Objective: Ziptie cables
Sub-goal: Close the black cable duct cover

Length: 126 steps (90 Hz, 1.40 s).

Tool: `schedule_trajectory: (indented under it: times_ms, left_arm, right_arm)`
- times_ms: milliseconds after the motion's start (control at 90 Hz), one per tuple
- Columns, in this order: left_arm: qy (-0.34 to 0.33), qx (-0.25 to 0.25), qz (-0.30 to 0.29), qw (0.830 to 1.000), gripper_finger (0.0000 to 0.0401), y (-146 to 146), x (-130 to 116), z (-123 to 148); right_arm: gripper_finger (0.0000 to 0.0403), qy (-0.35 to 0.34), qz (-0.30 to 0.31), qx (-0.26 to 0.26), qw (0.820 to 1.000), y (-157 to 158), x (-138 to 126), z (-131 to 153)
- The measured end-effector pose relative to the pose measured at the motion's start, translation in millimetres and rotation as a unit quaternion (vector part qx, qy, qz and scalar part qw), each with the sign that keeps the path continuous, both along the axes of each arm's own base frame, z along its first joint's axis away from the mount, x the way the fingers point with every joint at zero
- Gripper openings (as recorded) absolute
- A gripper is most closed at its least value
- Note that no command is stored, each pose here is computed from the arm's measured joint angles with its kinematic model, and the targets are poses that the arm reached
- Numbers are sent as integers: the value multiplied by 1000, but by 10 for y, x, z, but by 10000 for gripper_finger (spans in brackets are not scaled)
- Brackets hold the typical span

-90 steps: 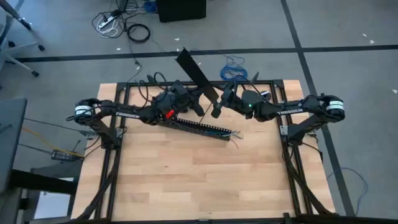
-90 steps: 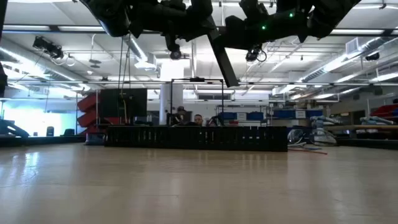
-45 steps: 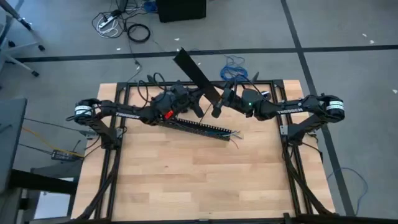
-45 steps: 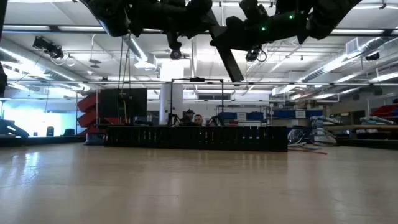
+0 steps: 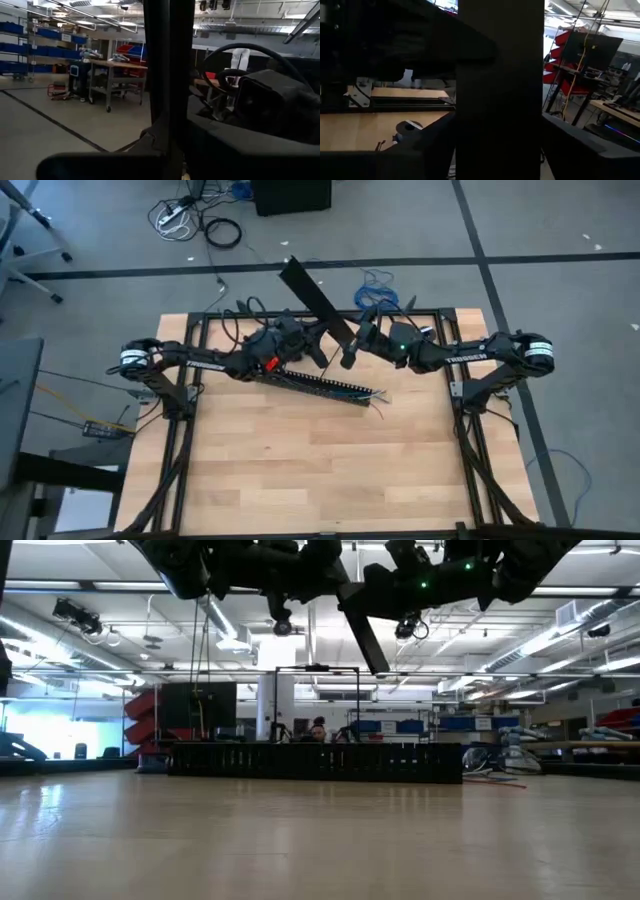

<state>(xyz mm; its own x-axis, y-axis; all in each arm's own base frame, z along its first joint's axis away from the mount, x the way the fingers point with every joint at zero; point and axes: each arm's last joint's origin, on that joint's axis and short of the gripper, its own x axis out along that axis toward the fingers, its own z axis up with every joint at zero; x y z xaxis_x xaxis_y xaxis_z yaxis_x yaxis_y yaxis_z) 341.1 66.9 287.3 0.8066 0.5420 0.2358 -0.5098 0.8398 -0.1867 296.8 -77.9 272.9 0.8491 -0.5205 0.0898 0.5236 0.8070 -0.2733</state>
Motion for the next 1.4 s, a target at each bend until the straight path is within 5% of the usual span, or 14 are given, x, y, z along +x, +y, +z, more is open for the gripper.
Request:
schedule_trajectory:
  times_ms: [200, 411, 911, 1067, 1400]
  left_arm:
    - [1, 1, 1, 1000, 15, 0, 0, -1]
    - [3, 5, -5, 1000, 22, 0, 2, -1]
    - [33, 57, -27, 997, 126, -18, 15, -6]
    - [110, 108, -16, 988, 145, -19, 13, -55]
    - [209, 116, 29, 971, 158, -21, -215, 87]
  right_arm:
    - [221, 0, -1, 0, 1000, -1, 0, 0]
    - [238, 0, -2, 0, 1000, 0, 0, 0]
    - [225, 3, -4, 1, 1000, -1, 0, -6]
    - [224, 28, -22, 8, 999, 8, -6, -48]
    - [226, 52, -53, 16, 997, 8, -77, -27]
